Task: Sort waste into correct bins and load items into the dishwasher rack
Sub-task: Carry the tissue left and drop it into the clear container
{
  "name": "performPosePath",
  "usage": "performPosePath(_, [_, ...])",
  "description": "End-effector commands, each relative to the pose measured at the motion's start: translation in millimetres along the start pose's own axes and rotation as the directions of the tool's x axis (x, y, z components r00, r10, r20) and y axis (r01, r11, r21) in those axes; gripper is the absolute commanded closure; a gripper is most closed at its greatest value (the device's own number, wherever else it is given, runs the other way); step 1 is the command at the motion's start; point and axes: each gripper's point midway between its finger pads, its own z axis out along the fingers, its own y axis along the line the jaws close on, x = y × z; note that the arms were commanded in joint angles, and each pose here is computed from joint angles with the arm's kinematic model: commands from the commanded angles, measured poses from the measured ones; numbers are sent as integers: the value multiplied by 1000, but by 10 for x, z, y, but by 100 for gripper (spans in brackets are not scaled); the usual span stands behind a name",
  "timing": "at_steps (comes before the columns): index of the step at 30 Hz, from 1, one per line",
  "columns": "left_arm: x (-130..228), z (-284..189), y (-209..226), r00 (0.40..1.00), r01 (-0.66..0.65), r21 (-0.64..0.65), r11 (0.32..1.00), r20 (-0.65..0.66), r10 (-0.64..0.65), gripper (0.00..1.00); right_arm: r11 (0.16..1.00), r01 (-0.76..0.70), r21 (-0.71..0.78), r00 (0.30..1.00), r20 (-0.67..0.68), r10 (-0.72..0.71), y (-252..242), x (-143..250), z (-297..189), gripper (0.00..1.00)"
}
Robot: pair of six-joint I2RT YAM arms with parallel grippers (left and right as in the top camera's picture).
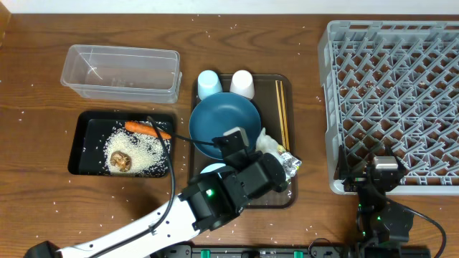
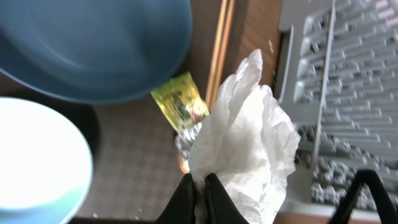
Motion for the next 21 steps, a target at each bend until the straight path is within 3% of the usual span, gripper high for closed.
performPosePath(1, [-320,-94,71,990,12,-14,1000,139,-10,94,1000,-1,-4,1000,-4,1,14,13,1,1])
performPosePath(7, [-973,-420,193,933,144,41,989,327,-150,94,1000,-1,-4,1000,-4,1,14,13,1,1])
performPosePath(14, [-1976,-761,732,707,379,65,923,623,-334,94,1000,-1,-4,1000,-4,1,14,13,1,1])
performPosePath(21, [-2677,-564,1121,514,530,120,839,741,-431,94,1000,-1,-4,1000,-4,1,14,13,1,1])
